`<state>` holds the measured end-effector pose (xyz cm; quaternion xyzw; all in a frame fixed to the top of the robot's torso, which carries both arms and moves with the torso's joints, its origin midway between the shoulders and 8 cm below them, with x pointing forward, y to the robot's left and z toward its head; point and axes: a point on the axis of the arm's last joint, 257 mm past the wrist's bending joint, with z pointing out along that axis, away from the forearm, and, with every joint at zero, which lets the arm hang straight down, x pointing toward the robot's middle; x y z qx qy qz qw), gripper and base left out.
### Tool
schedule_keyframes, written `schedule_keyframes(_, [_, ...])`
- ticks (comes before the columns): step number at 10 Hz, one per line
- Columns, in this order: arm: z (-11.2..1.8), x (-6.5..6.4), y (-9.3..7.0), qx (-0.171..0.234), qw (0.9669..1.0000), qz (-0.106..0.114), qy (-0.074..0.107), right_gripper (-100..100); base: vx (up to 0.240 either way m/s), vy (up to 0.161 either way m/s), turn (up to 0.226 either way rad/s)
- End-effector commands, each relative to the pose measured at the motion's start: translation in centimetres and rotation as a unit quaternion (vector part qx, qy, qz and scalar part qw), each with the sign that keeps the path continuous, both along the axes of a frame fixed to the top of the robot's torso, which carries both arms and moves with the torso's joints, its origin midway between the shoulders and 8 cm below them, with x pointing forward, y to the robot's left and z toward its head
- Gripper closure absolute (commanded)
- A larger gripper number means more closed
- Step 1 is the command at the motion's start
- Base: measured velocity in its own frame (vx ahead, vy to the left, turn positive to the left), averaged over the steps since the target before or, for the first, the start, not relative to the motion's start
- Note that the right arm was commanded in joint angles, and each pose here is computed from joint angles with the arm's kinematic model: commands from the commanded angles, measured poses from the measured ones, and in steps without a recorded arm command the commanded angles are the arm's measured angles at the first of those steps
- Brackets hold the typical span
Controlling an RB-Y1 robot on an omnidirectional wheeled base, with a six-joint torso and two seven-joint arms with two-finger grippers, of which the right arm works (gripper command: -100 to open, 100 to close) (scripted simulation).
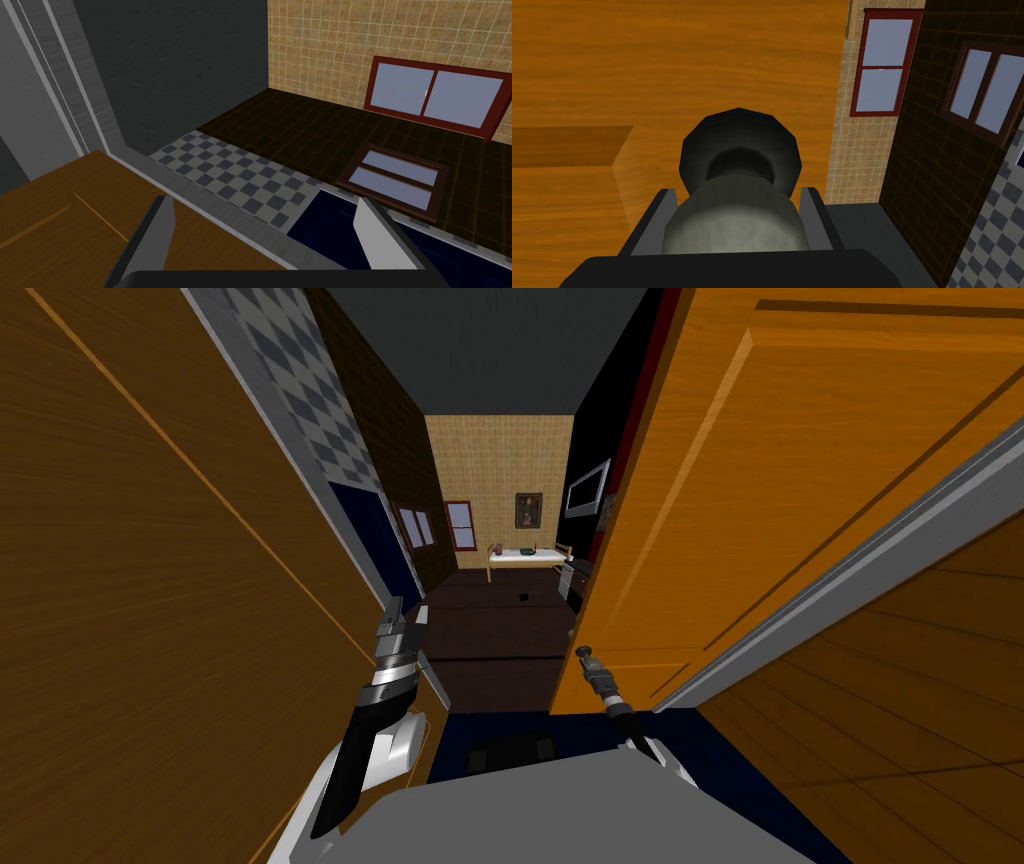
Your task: Pull the door open
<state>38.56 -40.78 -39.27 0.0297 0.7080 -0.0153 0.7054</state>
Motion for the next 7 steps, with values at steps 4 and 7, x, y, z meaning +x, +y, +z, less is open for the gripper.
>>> schedule_keyframes(4, [0.23, 0.16, -0.29, 0.055, 0.9984, -0.009, -0.009, 100, -0.065, -0.025, 0.087])
schedule_keyframes(7, [0.38, 0.21, -0.59, 0.093, 0.9955, -0.015, -0.015, 100, -0.052, -0.018, 0.077])
